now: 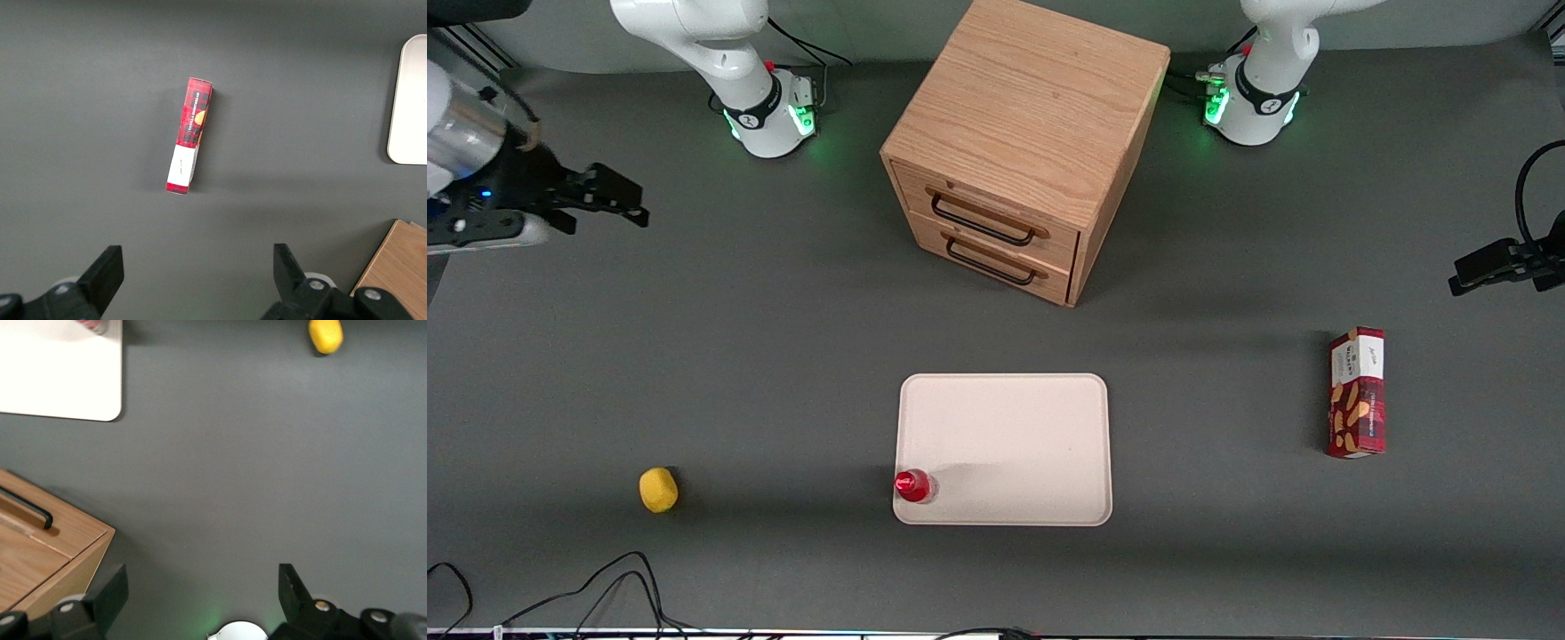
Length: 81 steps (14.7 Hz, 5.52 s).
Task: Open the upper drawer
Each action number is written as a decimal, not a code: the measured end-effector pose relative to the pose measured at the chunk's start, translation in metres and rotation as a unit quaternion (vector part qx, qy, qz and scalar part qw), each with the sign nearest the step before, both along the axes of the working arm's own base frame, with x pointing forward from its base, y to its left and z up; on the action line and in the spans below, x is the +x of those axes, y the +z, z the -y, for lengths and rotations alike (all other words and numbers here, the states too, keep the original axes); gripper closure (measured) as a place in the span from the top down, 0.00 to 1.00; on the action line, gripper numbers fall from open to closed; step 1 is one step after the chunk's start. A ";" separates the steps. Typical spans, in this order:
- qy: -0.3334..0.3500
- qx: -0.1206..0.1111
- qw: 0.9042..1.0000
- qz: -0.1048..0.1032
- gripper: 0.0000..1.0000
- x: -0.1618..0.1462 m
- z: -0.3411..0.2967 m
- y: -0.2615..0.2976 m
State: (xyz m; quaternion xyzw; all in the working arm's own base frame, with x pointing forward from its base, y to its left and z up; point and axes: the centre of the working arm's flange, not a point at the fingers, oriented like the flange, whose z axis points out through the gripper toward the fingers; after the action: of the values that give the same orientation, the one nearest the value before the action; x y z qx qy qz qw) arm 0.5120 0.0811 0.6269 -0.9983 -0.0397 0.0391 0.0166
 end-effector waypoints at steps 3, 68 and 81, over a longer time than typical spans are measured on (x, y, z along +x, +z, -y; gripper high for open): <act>0.047 0.003 0.999 0.001 1.00 0.007 -0.051 -0.002; 0.478 0.074 0.875 -0.026 1.00 -0.018 -0.364 -0.225; 0.445 0.048 0.894 -0.004 1.00 0.032 -0.311 -0.234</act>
State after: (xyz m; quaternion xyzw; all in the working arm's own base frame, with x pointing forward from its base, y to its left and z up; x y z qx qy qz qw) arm 0.5440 0.3924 0.3932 -0.8741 -0.4816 0.0443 0.0456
